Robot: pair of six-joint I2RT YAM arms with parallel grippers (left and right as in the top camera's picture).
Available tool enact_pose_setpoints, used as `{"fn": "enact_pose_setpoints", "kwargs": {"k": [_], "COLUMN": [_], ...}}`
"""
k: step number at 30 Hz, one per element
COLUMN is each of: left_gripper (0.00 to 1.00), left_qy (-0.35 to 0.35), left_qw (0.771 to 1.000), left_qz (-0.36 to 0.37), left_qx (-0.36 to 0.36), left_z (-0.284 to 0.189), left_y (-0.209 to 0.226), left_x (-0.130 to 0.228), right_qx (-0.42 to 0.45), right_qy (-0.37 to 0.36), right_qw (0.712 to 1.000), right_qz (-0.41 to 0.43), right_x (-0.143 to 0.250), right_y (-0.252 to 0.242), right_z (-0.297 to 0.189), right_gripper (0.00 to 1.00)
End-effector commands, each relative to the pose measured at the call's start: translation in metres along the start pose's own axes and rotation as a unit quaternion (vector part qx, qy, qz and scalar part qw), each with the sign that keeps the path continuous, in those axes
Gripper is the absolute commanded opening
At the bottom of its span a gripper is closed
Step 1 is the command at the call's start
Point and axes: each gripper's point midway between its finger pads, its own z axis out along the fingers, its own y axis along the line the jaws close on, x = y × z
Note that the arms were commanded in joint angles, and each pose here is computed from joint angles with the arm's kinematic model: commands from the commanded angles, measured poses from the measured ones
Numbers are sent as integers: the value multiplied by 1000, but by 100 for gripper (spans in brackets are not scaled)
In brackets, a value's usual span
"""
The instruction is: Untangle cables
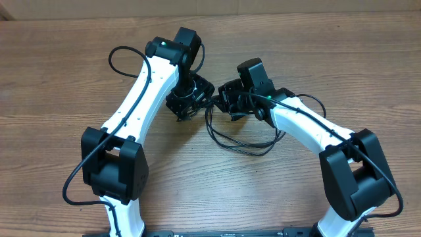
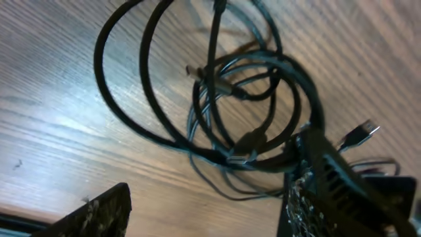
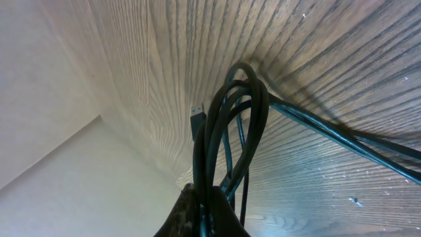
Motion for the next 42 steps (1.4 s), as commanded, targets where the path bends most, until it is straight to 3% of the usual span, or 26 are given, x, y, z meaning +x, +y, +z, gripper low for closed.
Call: {"fn": "enact_pose_setpoints", "kwargs": {"k": [1,10,16,20,26,29,36,39,42], "left_gripper": [75,61,57,35,32,34,63,70,69], "left_qy": [-24,-33,-31,-27,-31,-44,-50,-53,-55], "left_qw": [1000,999,999,999,999,998,998,998,998], "left_qz": [-11,-16,-16,-19,-26,-29,-29,-28,-27], "left_qx": [16,22,-3,-15,-27,-32,-35,-29,-20], "left_z": [-8,2,20,32,41,41,41,41,41], "left_y": [-8,-21,-18,-17,-14,-11,-10,-13,-17], "left_x": [1,5,3,0,-8,-15,-17,-18,-20], "right_qx": [-5,-4,1,1,1,1,0,0,1], "right_qy": [-3,-3,-4,-4,-4,-4,7,7,9], "right_qw": [1000,1000,1000,1000,1000,1000,1000,1000,1000], "right_qz": [-8,-8,-6,-6,-13,-13,-14,-14,-16], "right_x": [1,1,1,1,1,1,5,5,7], "right_y": [3,2,0,0,0,0,1,1,0], "right_z": [-1,-1,-1,-1,-1,-1,-1,-1,0], "right_gripper": [4,4,4,4,4,4,4,4,4]}}
